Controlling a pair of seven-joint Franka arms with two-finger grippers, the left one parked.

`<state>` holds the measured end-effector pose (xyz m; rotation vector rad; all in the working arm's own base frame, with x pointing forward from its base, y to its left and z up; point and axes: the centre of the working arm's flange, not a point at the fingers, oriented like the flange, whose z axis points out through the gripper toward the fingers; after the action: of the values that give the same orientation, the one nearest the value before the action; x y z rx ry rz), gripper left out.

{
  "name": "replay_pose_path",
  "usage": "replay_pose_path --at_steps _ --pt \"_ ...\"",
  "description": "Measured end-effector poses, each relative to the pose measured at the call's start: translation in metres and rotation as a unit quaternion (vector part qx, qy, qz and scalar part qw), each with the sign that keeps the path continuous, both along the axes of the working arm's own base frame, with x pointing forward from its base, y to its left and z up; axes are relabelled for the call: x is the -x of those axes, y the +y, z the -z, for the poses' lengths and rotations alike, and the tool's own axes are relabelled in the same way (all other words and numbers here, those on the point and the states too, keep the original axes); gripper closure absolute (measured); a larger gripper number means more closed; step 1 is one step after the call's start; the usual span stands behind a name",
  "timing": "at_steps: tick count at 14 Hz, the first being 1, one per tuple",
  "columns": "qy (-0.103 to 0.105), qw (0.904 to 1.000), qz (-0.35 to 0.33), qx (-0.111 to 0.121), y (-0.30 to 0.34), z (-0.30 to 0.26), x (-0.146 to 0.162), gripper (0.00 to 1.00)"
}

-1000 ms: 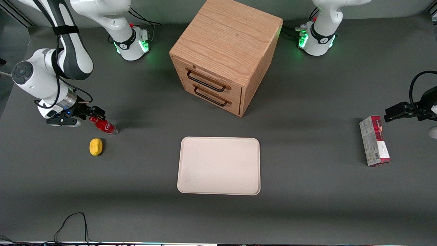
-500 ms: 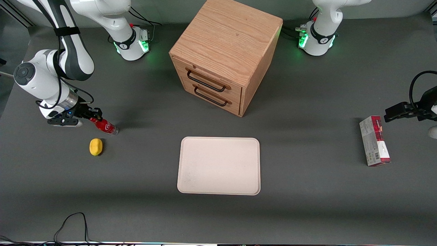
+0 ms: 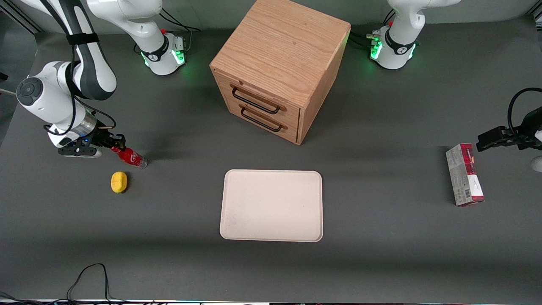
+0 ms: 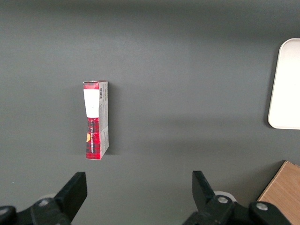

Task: Place coke bottle on tray
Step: 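Close the right gripper around the bottle's cap end and lift it, then carry the held bottle with the right gripper over to the white tray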

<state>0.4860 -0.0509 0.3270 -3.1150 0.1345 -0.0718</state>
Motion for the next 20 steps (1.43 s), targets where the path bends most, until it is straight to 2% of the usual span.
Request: replay_pose_path --at_steps 3,7,10,13,15,20 --pt "0.006 1.0 0.002 -0.005 -0.001 -0.035 -0.021 0.69" --pt "0.013 0.9998 0.008 -0.015 0.012 -0.114 -0.057 0.69" --pt "0.028 0.9994 0.012 -0.017 0.031 -0.178 -0.08 0.69" --pt "0.024 0.9992 0.026 -0.018 0.053 -0.237 -0.097 0.69" --pt "0.024 0.9988 0.037 -0.02 0.08 -0.259 -0.104 0.69" --pt "0.037 0.9977 0.048 -0.029 0.144 -0.282 -0.113 0.69"
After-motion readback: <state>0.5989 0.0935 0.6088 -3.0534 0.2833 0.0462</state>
